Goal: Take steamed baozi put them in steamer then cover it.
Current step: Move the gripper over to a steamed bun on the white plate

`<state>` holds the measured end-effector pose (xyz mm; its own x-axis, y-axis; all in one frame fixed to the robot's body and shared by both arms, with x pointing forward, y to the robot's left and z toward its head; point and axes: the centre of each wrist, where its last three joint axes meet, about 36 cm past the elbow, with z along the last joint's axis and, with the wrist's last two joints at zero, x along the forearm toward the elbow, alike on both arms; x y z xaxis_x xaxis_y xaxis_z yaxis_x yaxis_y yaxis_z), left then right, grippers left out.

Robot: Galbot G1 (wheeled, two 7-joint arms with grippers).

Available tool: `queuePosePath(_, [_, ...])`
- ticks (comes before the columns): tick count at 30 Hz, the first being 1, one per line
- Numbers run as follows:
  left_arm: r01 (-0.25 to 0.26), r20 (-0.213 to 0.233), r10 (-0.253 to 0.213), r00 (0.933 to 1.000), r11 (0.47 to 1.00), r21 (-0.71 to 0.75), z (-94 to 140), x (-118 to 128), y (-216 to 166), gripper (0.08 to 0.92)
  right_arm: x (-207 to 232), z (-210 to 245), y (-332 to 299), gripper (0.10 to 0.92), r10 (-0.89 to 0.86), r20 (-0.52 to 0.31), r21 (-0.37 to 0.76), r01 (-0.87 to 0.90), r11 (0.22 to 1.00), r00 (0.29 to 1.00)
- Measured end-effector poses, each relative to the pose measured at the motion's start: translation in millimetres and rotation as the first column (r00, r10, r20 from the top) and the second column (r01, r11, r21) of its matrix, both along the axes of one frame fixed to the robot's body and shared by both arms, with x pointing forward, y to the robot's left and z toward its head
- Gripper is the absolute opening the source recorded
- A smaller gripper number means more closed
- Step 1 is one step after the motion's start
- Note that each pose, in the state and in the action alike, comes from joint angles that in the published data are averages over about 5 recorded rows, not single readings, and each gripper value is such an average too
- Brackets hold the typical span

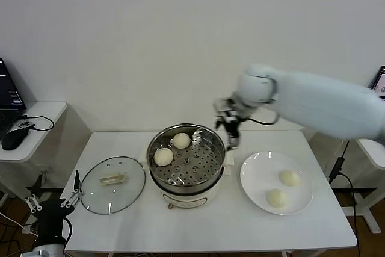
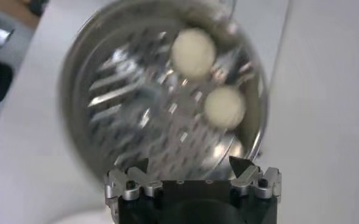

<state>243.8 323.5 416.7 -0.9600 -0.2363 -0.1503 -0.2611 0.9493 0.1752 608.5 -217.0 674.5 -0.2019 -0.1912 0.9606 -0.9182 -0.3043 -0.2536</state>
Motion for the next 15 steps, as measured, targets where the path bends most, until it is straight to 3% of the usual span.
queuePosePath(7, [0.004,-0.011,-0.004,0.9999,1.0,0.007,-2,-3,-3,0.823,-26,-37,-74,0.823,-0.042,-0.036,-0.027,0.041,0.999,0.998])
queuePosePath(15, [0.004,-0.026,-0.004,0.9997,1.0,0.005,-6,-8,-8,0.823,-50,-85,-119,0.823,-0.083,-0.063,-0.056,0.079,0.995,0.995])
